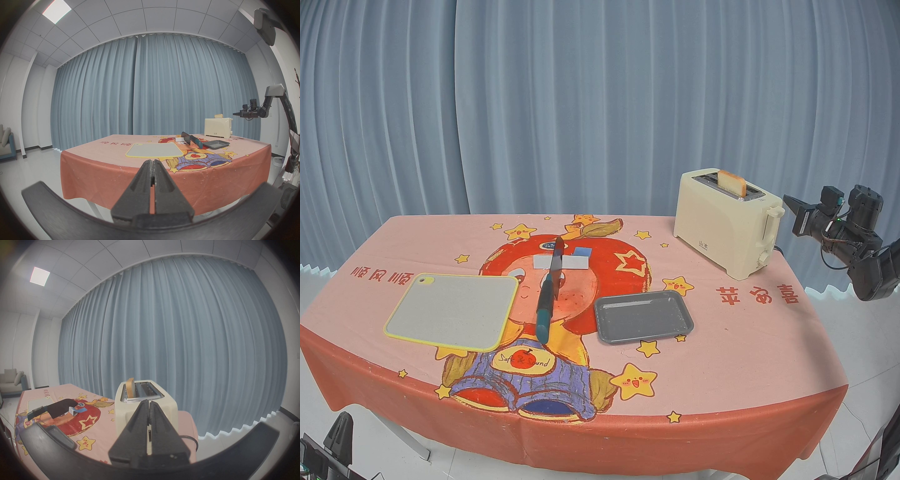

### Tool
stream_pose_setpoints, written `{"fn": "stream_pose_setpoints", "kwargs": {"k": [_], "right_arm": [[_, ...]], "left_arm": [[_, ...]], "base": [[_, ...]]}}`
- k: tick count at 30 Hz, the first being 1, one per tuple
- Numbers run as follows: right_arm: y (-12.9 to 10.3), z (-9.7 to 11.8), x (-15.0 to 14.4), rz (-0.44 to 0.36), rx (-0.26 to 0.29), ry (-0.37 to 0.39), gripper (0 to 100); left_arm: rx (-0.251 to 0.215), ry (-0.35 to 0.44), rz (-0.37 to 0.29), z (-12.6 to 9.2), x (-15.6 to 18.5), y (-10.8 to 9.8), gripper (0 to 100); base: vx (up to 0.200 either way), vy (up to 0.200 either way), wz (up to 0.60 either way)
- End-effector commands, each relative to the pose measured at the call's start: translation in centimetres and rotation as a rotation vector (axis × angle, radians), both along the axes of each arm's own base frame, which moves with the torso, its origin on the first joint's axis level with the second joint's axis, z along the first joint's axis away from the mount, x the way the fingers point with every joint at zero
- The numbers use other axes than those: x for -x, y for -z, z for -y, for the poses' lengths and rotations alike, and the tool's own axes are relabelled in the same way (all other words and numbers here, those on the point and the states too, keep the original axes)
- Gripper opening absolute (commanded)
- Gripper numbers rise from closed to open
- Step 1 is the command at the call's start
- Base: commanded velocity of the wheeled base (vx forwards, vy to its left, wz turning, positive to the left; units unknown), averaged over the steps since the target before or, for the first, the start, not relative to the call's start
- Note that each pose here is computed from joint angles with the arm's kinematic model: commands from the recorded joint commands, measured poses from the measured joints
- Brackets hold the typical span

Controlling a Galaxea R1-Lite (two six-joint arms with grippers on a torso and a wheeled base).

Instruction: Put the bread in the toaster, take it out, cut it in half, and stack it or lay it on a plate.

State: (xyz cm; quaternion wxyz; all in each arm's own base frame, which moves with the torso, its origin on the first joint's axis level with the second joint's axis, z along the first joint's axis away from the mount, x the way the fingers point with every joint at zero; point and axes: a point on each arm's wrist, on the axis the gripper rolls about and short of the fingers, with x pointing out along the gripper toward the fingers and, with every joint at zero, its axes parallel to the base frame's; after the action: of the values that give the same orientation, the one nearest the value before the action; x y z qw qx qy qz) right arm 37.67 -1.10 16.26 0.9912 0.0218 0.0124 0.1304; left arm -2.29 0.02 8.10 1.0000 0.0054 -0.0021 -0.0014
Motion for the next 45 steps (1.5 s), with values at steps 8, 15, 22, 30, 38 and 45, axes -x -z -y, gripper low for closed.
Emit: {"fn": "stream_pose_setpoints", "kwargs": {"k": [8, 15, 22, 30, 38, 45], "right_arm": [[2.3, -0.1, -2.0, -0.038, -0.004, 0.0, 0], [2.9, -0.3, -1.9, -0.064, -0.002, -0.003, 0], [3.4, -0.3, -1.9, -0.079, 0.0, -0.002, 0], [4.6, 0.0, -2.3, -0.108, 0.003, 0.002, 0], [5.2, 0.1, -2.4, -0.151, 0.003, 0.003, 0], [5.9, 0.1, -2.5, -0.171, 0.006, 0.003, 0]], "left_arm": [[0.0, -0.001, -0.017, 0.0, -0.1, 0.5, 0], [0.0, 0.0, -0.017, 0.0, -0.1, 0.5, 0], [0.0, -0.001, -0.018, 0.0, -0.1, 0.5, 0], [0.0, 0.0, -0.017, 0.0, -0.1, 0.5, 0], [0.0, -0.001, -0.017, 0.0, -0.1, 0.5, 0], [0.0, -0.001, -0.017, 0.0, -0.1, 0.5, 0]], "base": [[0.0, 0.0, 0.0], [0.0, 0.0, 0.0], [0.0, 0.0, 0.0], [0.0, 0.0, 0.0], [0.0, 0.0, 0.0], [0.0, 0.0, 0.0]]}}
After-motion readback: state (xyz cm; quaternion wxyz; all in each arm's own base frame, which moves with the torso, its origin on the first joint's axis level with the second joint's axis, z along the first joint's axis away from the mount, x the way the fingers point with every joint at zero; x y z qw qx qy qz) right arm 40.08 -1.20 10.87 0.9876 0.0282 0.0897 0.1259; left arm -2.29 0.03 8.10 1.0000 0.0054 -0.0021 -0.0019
